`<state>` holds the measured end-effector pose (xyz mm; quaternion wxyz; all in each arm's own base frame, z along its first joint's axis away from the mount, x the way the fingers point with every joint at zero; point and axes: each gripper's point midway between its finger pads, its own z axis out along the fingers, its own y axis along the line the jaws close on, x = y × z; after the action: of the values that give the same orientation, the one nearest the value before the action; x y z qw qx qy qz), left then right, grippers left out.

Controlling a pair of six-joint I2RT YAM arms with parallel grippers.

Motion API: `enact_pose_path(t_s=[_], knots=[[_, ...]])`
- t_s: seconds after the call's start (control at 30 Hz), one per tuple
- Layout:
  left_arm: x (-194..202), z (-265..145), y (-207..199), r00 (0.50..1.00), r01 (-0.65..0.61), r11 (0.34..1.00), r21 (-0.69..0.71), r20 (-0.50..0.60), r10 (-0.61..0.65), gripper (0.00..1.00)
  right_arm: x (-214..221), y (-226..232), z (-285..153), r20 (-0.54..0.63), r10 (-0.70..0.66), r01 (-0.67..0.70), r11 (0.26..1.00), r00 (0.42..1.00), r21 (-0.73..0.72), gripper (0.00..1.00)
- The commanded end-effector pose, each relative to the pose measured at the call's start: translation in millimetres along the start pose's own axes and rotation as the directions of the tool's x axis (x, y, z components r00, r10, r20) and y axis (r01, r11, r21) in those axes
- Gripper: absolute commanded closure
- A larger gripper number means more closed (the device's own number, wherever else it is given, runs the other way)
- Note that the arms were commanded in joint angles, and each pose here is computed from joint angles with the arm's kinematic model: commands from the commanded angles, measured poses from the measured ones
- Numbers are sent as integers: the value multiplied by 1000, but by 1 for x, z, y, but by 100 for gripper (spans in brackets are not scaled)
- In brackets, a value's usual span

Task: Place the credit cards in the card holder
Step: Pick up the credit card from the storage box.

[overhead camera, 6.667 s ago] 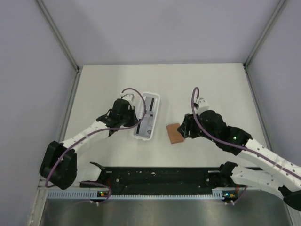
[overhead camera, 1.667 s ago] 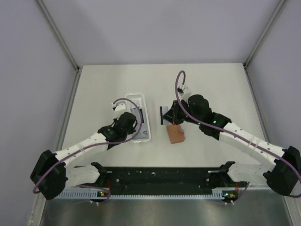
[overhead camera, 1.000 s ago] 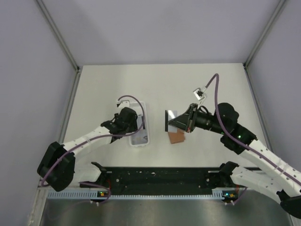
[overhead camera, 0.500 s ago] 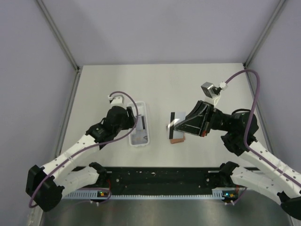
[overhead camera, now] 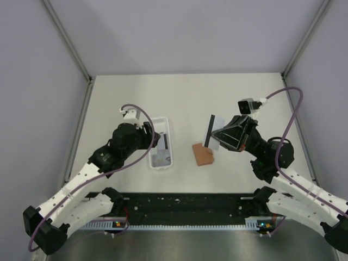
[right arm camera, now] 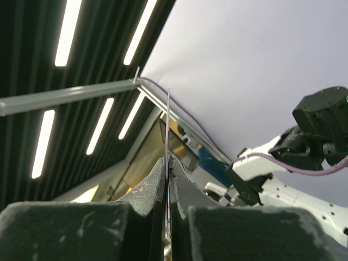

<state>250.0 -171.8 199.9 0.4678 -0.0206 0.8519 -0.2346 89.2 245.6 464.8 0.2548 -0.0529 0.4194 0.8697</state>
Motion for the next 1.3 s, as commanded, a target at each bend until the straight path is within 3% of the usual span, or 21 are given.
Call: enact_pose_path(t_s=[0.0,0.2,0.37,0.47,0.67,0.93,1.1,1.27], knots=[[-29,-20,-32,997,31,990,139,72,-41,41,-31,43,-5,204,0,15,997,979,-74,100],[-43,-35,-49,991,35,974,223,117,-62,41,-60,44,-25,399,173,-151,985,901,-86,100],[-40,-36,-54,992,44,969,244,101,-70,41,-64,44,-28,410,282,-257,959,867,-116,100],[-43,-40,-63,991,36,956,290,110,-71,42,-57,40,-22,375,272,-262,962,886,-80,100],[-60,-78,-105,985,-13,852,523,155,-80,42,-24,10,-4,176,120,-140,984,977,108,100],[-75,-129,-143,971,-25,668,743,176,-160,41,-10,-3,-18,132,101,-116,987,986,113,100],[-82,-159,-168,963,-13,497,868,145,-227,41,2,-1,-15,33,-25,19,983,999,182,100],[-84,-173,-185,964,-8,421,907,118,-236,41,12,-12,-20,-65,-112,126,954,992,271,100]])
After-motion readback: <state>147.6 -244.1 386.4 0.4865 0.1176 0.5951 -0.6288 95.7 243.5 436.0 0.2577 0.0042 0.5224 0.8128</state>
